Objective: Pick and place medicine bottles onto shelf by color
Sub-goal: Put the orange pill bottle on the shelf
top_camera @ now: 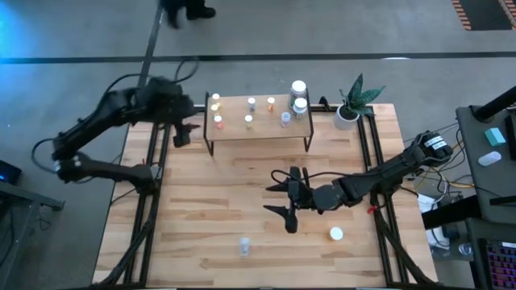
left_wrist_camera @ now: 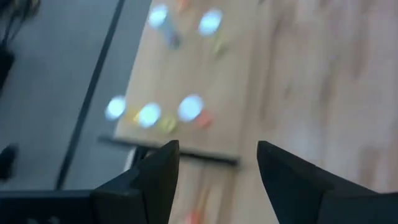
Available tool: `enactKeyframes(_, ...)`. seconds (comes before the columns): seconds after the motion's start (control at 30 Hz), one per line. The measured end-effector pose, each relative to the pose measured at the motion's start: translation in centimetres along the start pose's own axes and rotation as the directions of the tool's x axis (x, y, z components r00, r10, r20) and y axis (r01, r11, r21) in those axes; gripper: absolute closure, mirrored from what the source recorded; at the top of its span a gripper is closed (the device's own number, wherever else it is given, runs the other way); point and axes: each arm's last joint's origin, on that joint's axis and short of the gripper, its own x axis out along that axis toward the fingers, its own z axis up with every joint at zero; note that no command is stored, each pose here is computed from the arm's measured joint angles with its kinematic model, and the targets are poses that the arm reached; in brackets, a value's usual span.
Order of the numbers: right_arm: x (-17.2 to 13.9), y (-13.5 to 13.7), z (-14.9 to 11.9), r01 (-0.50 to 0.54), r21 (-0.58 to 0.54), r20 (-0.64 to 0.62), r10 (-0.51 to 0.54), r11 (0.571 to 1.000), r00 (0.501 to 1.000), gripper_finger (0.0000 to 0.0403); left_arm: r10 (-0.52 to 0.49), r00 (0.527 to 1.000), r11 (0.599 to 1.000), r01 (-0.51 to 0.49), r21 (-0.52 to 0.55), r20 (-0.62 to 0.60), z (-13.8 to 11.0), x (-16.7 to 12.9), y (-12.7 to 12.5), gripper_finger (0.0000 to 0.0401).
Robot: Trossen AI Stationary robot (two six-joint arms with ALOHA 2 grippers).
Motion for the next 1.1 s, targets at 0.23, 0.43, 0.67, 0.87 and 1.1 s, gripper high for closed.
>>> enactKeyframes(0.23, -0.3, -0.1, -0.6, 0.018, 0.078, -0.070, -0.012, 0.997, 0.997, 0.0154, -0.116, 0.898, 0.988, 0.149, -0.046, 0.425, -4.5, 0.3, -3.6, 0.0202)
enactKeyframes(0.43, -1.5, -0.8, -1.2, 0.171, 0.196, -0.335, -0.098, 0.966, 0.937, 0.0161, -0.137, 0.762, 0.972, 0.226, -0.061, 0.634, -8.9, 3.3, -6.5, 0.0202)
enactKeyframes(0.67, -2.9, 0.1, 0.0, 0.201, 0.294, -0.576, 0.006, 0.934, 0.817, 0.0168, -0.204, 0.507, 0.929, 0.369, 0.003, 0.838, -12.7, 6.8, -9.4, 0.0202)
enactKeyframes(0.87, -3.6, 2.2, -0.5, 0.240, 0.308, -0.719, 0.060, 0.921, 0.692, 0.0167, -0.209, 0.242, 0.911, 0.401, 0.099, 0.948, -14.9, 8.7, -11.2, 0.0202)
enactKeyframes(1.1, -5.7, 4.1, -2.8, 0.415, 0.216, -0.909, 0.028, 0.884, 0.415, 0.0166, -0.233, 0.087, 0.898, 0.402, 0.179, 0.969, -16.2, 9.5, -12.1, 0.0202)
